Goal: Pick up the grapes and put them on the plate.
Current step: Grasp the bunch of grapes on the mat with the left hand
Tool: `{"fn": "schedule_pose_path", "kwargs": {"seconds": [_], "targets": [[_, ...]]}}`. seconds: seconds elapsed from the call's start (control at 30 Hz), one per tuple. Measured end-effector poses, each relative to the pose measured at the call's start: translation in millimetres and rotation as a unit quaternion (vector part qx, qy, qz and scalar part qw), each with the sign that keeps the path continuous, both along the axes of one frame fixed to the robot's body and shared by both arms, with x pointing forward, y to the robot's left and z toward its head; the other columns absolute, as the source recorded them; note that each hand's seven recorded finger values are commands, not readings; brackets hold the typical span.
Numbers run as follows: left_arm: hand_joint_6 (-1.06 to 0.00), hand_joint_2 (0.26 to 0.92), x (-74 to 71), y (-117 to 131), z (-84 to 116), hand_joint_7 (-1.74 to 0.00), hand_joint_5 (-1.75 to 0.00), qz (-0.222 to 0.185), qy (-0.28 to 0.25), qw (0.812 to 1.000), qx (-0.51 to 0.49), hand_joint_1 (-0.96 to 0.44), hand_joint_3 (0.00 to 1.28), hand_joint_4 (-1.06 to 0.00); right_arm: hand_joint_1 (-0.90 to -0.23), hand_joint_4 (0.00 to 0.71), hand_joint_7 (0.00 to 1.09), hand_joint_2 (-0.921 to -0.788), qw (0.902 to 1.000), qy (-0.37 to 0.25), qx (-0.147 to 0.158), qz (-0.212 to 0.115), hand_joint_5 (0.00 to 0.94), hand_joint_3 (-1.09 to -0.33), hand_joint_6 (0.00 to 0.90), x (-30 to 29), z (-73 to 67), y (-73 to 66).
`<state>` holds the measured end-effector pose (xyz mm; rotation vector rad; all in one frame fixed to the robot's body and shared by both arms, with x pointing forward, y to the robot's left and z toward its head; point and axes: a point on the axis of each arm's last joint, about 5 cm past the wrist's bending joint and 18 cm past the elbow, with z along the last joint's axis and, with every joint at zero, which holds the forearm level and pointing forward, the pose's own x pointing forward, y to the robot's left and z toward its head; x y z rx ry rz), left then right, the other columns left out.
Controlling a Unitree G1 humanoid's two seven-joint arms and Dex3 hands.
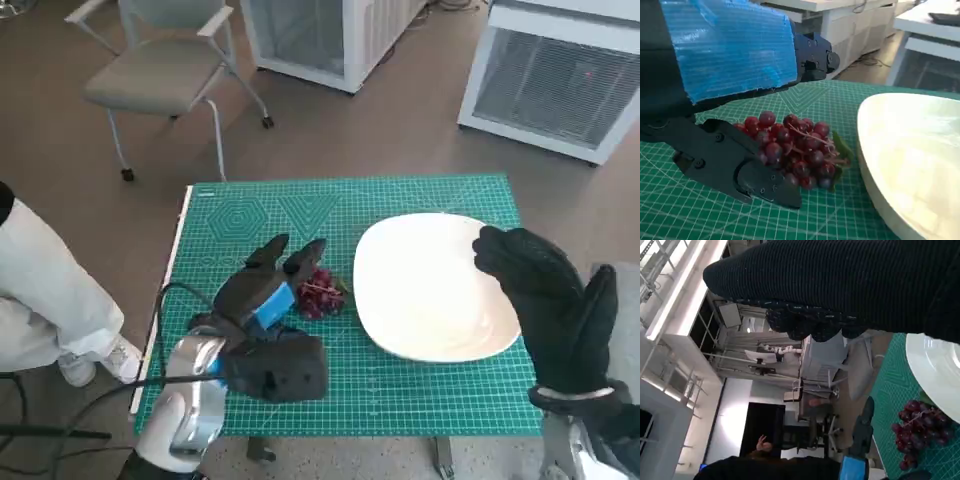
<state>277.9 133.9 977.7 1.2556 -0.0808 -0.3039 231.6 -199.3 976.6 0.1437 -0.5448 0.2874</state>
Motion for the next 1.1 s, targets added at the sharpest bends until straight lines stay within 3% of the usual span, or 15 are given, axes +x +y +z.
{"fn": "schedule_pose_path", "kwargs": {"seconds": [0.3,0.77,1.1], "targets": [[-0.21,0.732,21.2,-11.2,-7.7,-0.01,-0.01,0.015,0.027,0.997,0.072,-0.11,0.01,-0.08,-0.324,0.405,1.02,-0.921,1.0000,0.002,0.001,-0.001,0.864,-0.624,0.221,-0.6,-1.0,0.3],[-0.21,0.753,59.9,-22.5,-17.1,0.00,0.00,0.071,0.083,0.985,0.137,-0.12,0.01,-0.08,-0.327,0.403,1.03,-0.921,1.0000,0.003,0.002,-0.002,0.866,-0.624,0.214,-1.2,-2.0,0.3],[-0.21,0.902,68.2,-30.2,-26.8,0.00,0.00,0.078,0.126,0.974,0.170,0.12,0.09,-0.08,-0.328,0.399,1.03,-0.921,1.0000,0.004,0.003,-0.002,0.868,-0.624,0.208,-1.4,-2.4,0.4]]}}
